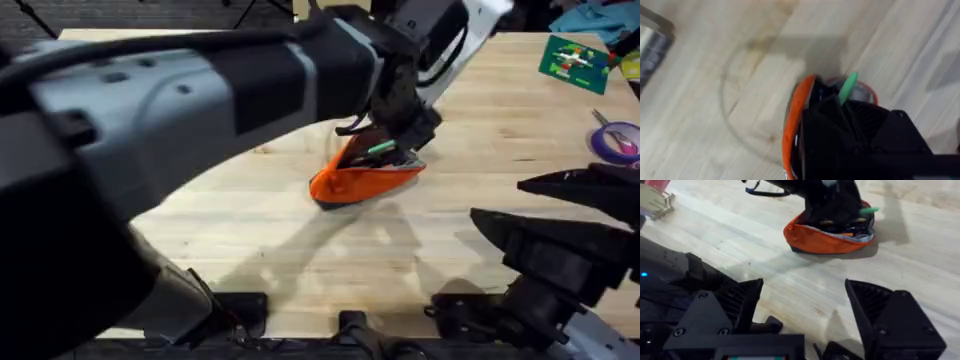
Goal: Unzip the bag, pick up the pens from the table one at a time and place them inside, then zip the bag closed.
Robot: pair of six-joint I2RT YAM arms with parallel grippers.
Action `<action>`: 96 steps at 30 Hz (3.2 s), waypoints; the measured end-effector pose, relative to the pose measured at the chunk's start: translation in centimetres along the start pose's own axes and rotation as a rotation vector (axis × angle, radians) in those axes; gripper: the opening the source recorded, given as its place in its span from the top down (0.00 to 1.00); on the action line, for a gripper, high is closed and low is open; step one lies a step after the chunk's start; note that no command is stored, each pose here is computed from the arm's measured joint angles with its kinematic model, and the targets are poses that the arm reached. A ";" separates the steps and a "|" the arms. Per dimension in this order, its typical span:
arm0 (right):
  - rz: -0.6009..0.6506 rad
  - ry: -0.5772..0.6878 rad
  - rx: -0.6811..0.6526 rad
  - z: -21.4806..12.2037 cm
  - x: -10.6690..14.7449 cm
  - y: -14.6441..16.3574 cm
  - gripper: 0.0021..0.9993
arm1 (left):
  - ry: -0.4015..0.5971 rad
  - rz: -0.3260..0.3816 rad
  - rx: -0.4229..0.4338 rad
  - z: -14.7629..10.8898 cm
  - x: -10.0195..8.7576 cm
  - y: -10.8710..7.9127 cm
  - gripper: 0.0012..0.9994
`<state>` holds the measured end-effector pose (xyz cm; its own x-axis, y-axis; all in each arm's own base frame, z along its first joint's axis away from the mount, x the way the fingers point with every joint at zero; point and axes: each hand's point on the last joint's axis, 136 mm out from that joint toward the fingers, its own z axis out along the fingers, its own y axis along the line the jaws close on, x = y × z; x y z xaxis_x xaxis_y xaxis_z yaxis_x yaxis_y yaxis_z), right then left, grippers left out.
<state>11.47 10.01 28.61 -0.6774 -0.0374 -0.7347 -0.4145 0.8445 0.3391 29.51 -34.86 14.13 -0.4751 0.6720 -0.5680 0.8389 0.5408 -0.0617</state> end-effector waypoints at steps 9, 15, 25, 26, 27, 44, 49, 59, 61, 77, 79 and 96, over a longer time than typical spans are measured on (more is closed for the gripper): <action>0.000 -0.004 0.008 0.0 -0.1 -0.1 0.00 | 0.222 -0.010 -0.049 2.8 5.4 1.1 0.96; -0.001 -0.012 0.026 0.0 -0.2 -0.4 0.00 | 0.246 -0.008 -0.094 2.6 5.9 1.9 0.96; -0.016 -0.016 0.035 0.0 -0.3 -0.6 0.00 | 0.247 -0.024 -0.103 2.6 5.9 1.9 0.01; -0.016 -0.016 0.035 0.0 -0.3 -0.6 0.00 | 0.249 -0.025 -0.101 2.5 5.8 1.9 0.01; -0.016 -0.016 0.035 0.0 -0.3 -0.6 0.00 | 0.251 -0.025 -0.096 2.3 5.7 1.8 0.01; -0.019 -0.016 0.035 0.0 -0.3 -0.6 0.00 | 0.164 0.044 -0.105 -5.7 2.2 2.1 0.01; -0.019 -0.022 0.049 0.0 -0.4 -0.8 0.00 | 0.207 0.111 -0.101 -8.5 3.8 2.4 0.01; -0.029 -0.026 0.059 0.0 -0.5 -1.0 0.00 | 0.215 0.136 -0.090 -12.9 5.8 4.2 0.01; -0.034 -0.026 0.059 0.0 -0.5 -1.0 0.00 | 0.219 0.167 -0.069 -13.8 6.3 4.0 0.00; -0.045 -0.026 0.060 0.0 -0.5 -1.0 0.00 | 0.258 0.248 0.147 -18.6 11.7 4.9 0.00; -0.045 -0.025 0.059 0.0 -0.5 -1.0 0.00 | 0.237 0.240 0.178 -19.1 12.2 5.2 0.00; -0.045 -0.026 0.059 0.0 -0.5 -1.0 0.00 | -0.001 0.300 0.075 -21.2 11.4 11.7 0.00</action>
<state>12.18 9.16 28.64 -0.6426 -0.0629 -0.7636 -0.4070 0.8724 0.2706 28.27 -10.14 24.33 -0.2030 0.7957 -0.5706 0.9589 0.2794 0.0484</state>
